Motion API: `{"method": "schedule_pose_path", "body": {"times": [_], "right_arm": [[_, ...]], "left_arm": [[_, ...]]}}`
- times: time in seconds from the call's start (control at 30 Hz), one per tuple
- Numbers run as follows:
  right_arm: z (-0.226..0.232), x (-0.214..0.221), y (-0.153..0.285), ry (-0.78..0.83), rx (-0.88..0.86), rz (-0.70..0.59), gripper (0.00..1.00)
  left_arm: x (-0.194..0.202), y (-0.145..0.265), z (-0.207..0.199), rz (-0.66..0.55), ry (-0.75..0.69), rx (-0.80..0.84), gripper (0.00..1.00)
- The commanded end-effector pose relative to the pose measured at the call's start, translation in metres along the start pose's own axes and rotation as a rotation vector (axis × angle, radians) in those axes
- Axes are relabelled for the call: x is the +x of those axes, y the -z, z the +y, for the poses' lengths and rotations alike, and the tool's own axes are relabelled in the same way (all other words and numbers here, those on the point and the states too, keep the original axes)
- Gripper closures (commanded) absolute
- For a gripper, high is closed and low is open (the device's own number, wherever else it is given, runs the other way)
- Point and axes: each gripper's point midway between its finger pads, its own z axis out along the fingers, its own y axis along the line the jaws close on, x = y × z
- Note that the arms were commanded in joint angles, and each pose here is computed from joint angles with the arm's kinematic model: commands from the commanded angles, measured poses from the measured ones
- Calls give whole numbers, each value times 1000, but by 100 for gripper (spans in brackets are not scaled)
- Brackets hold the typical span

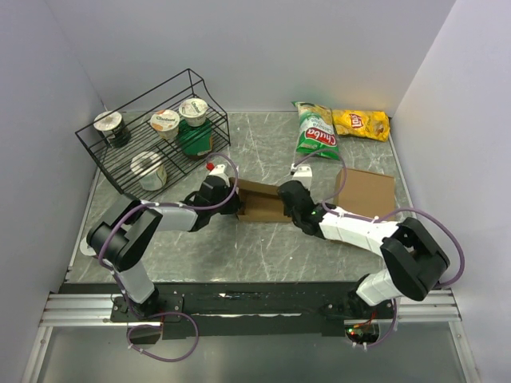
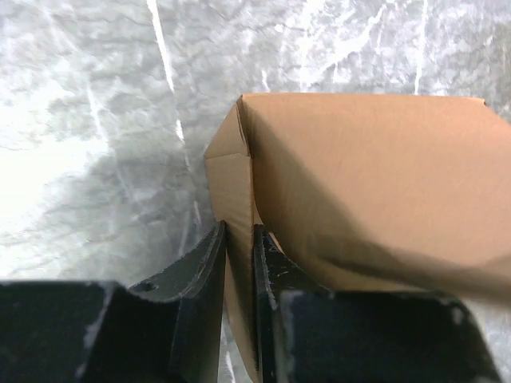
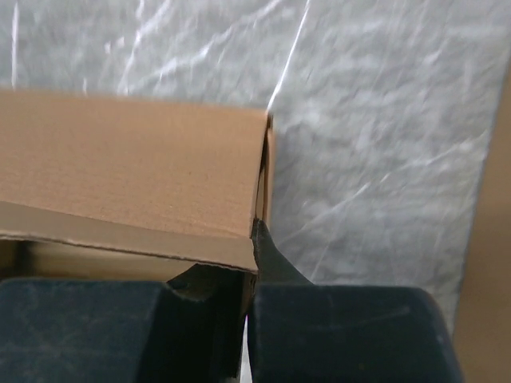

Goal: Fold the paper box
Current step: Close the paper box at the center of the board.

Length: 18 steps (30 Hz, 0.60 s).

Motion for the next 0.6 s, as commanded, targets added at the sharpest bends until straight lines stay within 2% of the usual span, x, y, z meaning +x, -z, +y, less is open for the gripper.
{"method": "schedule_pose_path", "body": {"times": [0.0, 0.1, 0.2, 0.23, 0.3, 0.43, 0.57], "right_arm": [[14, 92, 10, 116, -100, 292, 100], [9, 97, 8, 129, -73, 301, 100], [6, 95, 6, 128, -46, 298, 100], [5, 94, 6, 128, -37, 297, 100], [2, 92, 4, 130, -8, 290, 100], [-5, 90, 1, 126, 37, 279, 100], [-9, 88, 0, 119, 57, 267, 100]], "left_arm": [[-8, 2, -45, 13, 4, 183, 79], [-11, 5, -48, 9, -5, 199, 77], [-15, 11, -52, -2, -24, 215, 69], [-20, 16, -55, -16, -32, 223, 63], [-23, 21, -53, -20, -50, 213, 56], [-39, 43, -56, -60, -81, 207, 32], [-44, 65, -53, -72, -94, 204, 16]]}}
